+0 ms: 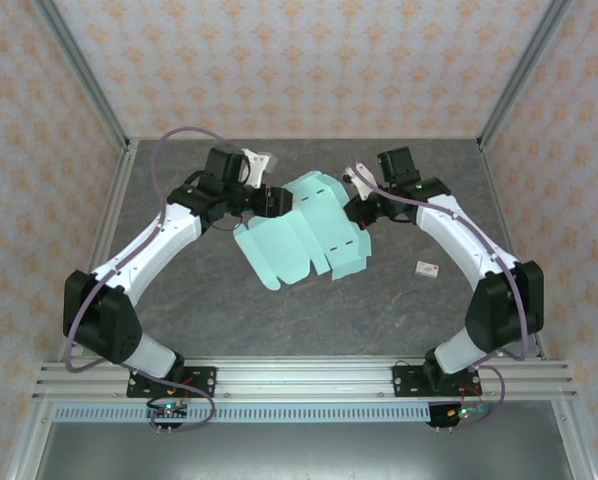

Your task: Fold the paper box

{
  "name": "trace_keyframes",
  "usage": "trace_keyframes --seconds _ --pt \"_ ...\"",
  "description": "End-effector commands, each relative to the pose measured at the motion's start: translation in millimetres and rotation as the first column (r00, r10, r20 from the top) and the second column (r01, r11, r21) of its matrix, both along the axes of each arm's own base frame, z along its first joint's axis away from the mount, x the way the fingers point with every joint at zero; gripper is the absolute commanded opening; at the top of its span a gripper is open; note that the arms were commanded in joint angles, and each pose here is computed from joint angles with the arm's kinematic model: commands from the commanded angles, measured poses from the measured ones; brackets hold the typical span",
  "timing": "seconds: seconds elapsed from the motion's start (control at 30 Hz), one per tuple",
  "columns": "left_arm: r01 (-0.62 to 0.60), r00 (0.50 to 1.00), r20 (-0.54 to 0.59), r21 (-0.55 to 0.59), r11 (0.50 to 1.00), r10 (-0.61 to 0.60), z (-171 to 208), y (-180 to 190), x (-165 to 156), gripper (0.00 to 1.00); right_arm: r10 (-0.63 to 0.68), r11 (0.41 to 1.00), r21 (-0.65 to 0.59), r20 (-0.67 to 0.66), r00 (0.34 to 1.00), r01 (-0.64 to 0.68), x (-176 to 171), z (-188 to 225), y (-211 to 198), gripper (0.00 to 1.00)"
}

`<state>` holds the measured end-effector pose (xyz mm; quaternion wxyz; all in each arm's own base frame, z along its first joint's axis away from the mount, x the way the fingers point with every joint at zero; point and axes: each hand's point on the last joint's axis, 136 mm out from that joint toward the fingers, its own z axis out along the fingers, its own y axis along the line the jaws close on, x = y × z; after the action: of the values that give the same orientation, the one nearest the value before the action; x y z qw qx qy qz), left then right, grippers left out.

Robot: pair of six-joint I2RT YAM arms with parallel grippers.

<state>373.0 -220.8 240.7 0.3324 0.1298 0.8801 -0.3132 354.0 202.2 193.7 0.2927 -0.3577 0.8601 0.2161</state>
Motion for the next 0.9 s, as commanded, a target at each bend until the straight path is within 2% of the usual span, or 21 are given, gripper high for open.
trace_keyframes --seconds 0.0,0.23,0.47,0.67,0.87 --pt "-0.040 0.998 0.051 0.049 0.998 0.037 8.0 19.1 -4.7 0.66 0.089 0.995 -0.035 -0.045 0.995 -0.091 -10.7 -0.5 -0.6 0.00" --pt "-0.080 0.993 0.104 0.182 0.980 0.061 -16.1 41.8 -8.1 0.69 0.111 0.986 -0.115 -0.097 0.989 -0.122 -3.2 -19.0 -5.7 0.00" --pt "-0.118 0.990 0.092 0.125 0.985 0.107 -46.9 37.1 0.9 0.65 0.098 0.980 -0.165 -0.102 0.990 -0.114 12.1 -18.6 -8.0 0.00" --pt "-0.027 0.997 0.074 0.109 0.994 0.018 -65.0 22.4 2.7 0.68 0.106 0.977 -0.173 -0.099 0.989 -0.122 12.6 -15.5 -8.6 0.00" --pt "-0.166 0.984 0.086 0.138 0.976 0.155 -52.5 38.6 0.0 0.66 0.035 0.991 -0.126 -0.120 0.992 -0.050 15.8 -9.5 -5.1 0.00"
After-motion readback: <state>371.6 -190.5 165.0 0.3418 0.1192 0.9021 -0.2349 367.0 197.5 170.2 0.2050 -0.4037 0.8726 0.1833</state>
